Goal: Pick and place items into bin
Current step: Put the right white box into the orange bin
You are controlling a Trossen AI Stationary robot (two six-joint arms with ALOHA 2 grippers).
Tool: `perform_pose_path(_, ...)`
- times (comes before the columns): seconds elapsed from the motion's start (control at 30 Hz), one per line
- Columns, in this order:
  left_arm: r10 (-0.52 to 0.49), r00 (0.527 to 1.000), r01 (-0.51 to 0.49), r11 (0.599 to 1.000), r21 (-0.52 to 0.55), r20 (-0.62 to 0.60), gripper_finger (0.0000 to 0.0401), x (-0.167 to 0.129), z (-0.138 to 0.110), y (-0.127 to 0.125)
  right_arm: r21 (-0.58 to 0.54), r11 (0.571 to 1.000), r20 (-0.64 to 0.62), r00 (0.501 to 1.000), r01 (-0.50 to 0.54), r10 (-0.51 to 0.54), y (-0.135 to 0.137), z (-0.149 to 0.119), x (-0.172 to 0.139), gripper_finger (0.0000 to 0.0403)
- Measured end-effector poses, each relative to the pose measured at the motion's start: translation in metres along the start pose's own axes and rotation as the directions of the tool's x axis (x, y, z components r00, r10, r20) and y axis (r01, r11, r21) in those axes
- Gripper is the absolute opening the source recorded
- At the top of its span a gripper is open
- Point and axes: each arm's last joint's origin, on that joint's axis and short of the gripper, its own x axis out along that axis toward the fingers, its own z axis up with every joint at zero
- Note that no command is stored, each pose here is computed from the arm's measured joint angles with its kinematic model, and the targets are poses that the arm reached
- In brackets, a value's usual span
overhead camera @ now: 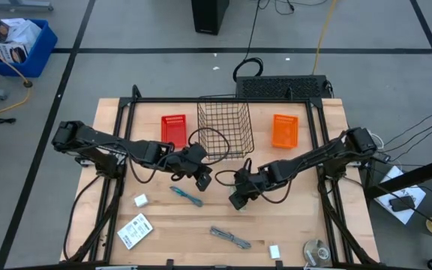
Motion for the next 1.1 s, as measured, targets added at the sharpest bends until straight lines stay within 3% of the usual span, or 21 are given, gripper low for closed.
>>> perform_pose_path(0.2,0.000,1.000,0.000,1.000,0.004,0.000,0.0019,0.000,0.000,0.000,0.018,1.000,-0.004,1.000,-0.005,0.005,-0.001,0.004,-0.001,0.0158)
perform_pose_path(0.47,0.002,1.000,-0.002,1.000,0.006,-0.003,0.0019,0.000,0.000,0.000,-0.011,1.000,0.011,1.000,-0.014,0.014,-0.003,0.011,-0.005,0.0029)
perform_pose_path(0.77,-0.010,1.000,0.010,1.000,0.009,-0.019,0.0019,0.000,-0.001,0.000,-0.004,1.000,0.002,1.000,-0.020,0.020,-0.003,0.011,-0.020,0.0037)
perform_pose_path(1.1,-0.015,1.000,0.015,1.000,0.011,-0.024,0.0019,0.000,-0.001,0.000,0.085,0.992,0.196,0.975,0.092,-0.107,-0.025,-0.001,-0.108,0.0031)
